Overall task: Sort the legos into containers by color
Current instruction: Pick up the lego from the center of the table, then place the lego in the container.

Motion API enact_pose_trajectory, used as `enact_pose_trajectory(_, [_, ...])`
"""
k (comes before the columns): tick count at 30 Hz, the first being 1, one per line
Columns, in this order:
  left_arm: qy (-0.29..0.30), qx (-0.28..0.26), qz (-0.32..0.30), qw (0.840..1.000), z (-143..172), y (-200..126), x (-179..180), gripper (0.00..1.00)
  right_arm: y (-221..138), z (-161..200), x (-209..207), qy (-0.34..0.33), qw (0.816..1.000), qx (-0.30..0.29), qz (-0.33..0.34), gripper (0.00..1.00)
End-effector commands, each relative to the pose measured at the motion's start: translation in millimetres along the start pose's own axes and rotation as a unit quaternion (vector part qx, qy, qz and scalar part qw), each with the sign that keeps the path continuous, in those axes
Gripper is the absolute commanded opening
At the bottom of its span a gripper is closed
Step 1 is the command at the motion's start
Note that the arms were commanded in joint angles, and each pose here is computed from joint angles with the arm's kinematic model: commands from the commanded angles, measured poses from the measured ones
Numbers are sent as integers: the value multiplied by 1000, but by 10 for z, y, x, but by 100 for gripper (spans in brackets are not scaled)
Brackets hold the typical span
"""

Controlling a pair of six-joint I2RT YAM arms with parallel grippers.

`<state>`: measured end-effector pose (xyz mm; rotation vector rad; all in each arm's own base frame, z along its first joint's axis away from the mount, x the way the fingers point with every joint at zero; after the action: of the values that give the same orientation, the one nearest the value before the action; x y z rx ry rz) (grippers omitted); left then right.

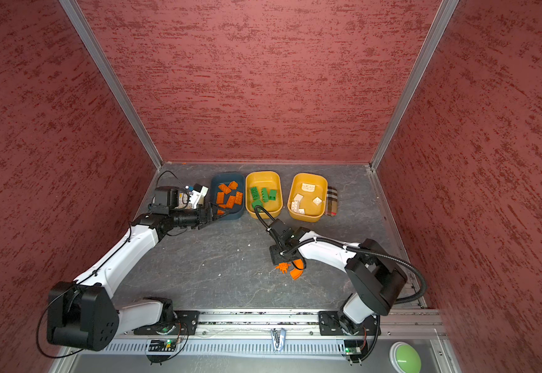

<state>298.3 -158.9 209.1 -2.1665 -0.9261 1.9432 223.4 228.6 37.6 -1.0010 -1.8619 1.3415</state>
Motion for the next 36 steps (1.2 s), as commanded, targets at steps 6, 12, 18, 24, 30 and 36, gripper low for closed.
enact_pose_trajectory(6, [10,-6,-1,1000,-34,-44,-50,99,59,-44,-36,-10,999,2,45,39])
enact_pose_trajectory(12, [8,-13,-5,1000,-67,-111,-30,99,-249,-405,81,-16,998,-50,25,19])
enact_pose_trajectory(18, [10,-28,-9,1000,-89,-236,-34,99,-544,-1032,468,-37,989,-130,-57,18])
enact_pose_trajectory(24, [6,-34,-17,999,-66,-311,7,99,-728,-1861,793,-67,970,-210,-99,18])
enact_pose_trajectory(30, [2,-41,-25,999,-23,-381,64,99,-628,-2596,916,-74,957,-255,-115,18])
enact_pose_trajectory(36, [1,-44,-25,999,4,-421,78,99,-361,-3143,906,-59,951,-275,-125,19])
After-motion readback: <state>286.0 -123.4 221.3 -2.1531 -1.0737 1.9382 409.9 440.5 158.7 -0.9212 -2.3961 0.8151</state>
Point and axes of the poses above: each gripper's point midway between its finger pads, its own y axis out along the fingers, its own x axis along the line the jaws close on, z = x × y, the point moved 1 cm from there along -y, back along the fingers, and after that the axes turned 15 degrees about -y, right-handed, at the moved point
